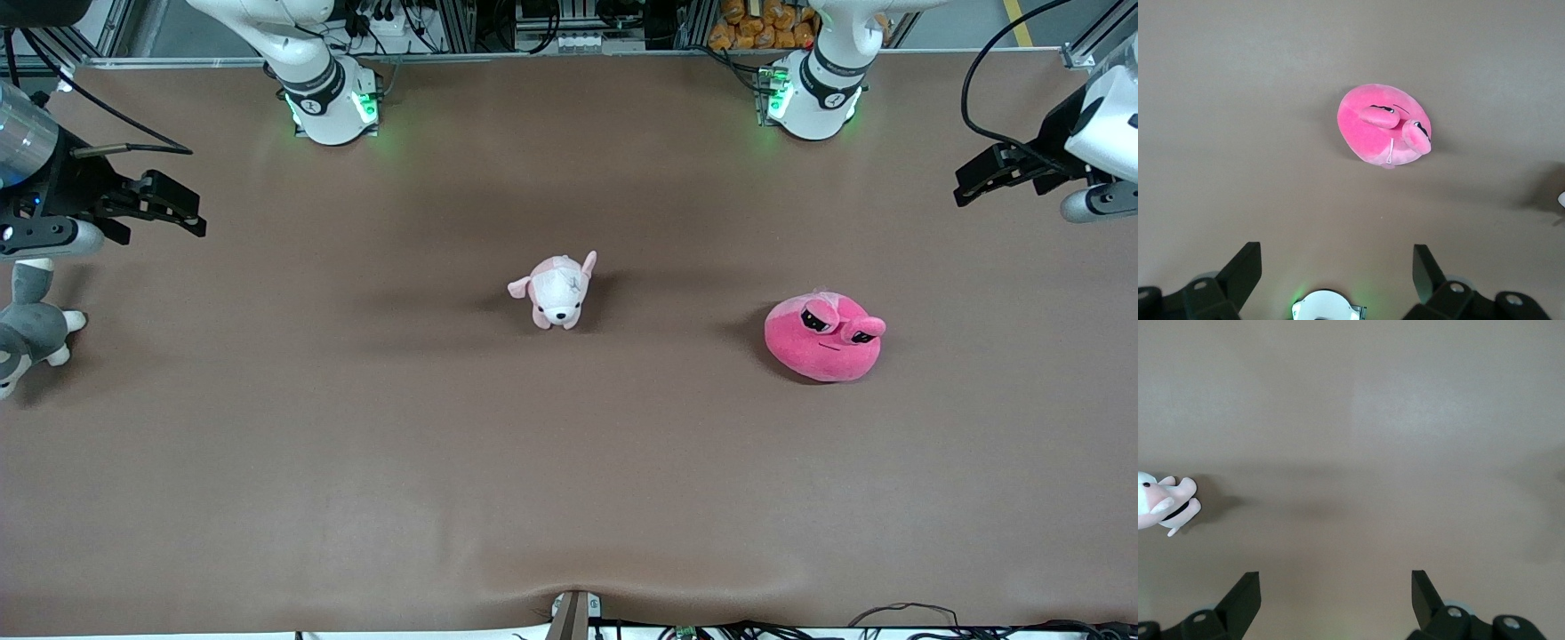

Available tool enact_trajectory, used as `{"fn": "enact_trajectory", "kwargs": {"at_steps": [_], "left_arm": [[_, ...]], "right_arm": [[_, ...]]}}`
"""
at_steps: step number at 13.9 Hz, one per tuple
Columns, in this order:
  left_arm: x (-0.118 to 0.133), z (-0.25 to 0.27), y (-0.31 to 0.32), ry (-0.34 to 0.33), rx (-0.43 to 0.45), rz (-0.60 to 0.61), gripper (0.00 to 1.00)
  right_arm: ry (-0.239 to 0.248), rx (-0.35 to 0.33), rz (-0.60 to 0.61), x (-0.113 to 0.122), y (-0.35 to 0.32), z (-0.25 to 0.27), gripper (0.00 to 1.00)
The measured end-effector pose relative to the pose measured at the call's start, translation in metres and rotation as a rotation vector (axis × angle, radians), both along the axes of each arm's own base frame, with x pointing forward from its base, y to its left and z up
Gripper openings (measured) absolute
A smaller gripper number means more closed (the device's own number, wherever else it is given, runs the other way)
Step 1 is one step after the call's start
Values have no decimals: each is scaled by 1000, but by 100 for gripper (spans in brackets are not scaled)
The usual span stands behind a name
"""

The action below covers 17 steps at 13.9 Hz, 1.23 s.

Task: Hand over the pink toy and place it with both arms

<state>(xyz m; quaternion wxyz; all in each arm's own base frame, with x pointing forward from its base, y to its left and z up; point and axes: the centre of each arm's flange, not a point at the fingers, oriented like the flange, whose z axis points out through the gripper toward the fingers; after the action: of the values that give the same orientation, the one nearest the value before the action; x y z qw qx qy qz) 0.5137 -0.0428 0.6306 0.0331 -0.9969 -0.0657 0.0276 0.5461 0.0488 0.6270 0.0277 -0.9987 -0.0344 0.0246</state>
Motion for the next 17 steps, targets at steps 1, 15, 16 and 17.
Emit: {"fn": "enact_trajectory", "kwargs": {"at_steps": [1,15,16,17], "left_arm": [[1,-4,-1,0,0,-3,100],[-1,-55,3,-8,-18,127,100],[0,-61,2,-9,-25,171,100],[2,-66,2,-9,-26,214,100]], "right_arm": [[0,0,0,0,0,0,100],[11,-35,-16,9,-14,-13,100],[15,-58,-17,13,-18,-18,100],[17,-71,-17,16,-20,-23,100]]}}
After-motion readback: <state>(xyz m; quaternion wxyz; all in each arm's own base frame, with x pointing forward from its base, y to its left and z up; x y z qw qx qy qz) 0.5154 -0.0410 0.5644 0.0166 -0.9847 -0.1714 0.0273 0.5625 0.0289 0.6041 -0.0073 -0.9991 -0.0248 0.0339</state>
